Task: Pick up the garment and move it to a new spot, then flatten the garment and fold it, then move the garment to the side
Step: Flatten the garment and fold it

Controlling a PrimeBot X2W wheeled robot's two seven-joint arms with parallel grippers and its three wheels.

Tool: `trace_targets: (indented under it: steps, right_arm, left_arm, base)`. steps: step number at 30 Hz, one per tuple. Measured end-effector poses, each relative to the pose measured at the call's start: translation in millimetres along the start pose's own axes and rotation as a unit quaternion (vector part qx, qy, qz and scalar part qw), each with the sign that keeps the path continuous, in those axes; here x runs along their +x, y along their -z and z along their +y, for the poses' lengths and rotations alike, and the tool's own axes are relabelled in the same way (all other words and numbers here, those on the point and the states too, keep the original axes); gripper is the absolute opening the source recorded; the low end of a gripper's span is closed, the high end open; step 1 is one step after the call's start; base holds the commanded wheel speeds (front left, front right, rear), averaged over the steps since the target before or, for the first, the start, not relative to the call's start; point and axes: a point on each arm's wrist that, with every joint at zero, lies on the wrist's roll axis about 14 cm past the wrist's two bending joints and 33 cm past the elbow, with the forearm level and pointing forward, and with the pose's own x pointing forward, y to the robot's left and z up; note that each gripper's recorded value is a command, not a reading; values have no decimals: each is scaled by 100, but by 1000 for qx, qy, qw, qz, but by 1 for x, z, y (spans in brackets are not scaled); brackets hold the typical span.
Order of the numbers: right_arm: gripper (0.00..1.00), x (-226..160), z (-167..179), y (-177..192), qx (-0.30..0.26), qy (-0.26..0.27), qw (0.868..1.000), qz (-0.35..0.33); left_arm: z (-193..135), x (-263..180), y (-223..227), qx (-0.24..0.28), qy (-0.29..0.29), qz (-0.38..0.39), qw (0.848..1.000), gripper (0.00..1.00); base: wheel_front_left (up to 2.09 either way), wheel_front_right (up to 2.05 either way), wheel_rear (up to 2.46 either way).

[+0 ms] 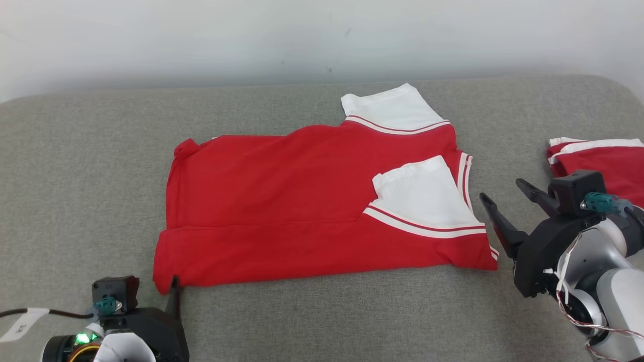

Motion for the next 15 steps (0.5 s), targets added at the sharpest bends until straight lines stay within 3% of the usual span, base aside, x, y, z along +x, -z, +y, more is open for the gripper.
trace_targets:
  steps: [13, 14, 15]
  right_arm:
    - [100, 1, 4, 25, 16, 5, 999, 42]
    - [100, 1, 5, 30, 20, 5, 998, 51]
    - [100, 1, 5, 34, 23, 6, 998, 57]
  left_arm:
    - [1, 22, 22, -1, -14, 60, 998, 100]
    - [-1, 22, 24, -3, -9, 63, 998, 63]
    - [-3, 23, 25, -7, -5, 65, 998, 36]
  base:
    - [0, 0, 0]
    - [0, 0, 0]
    - [0, 0, 0]
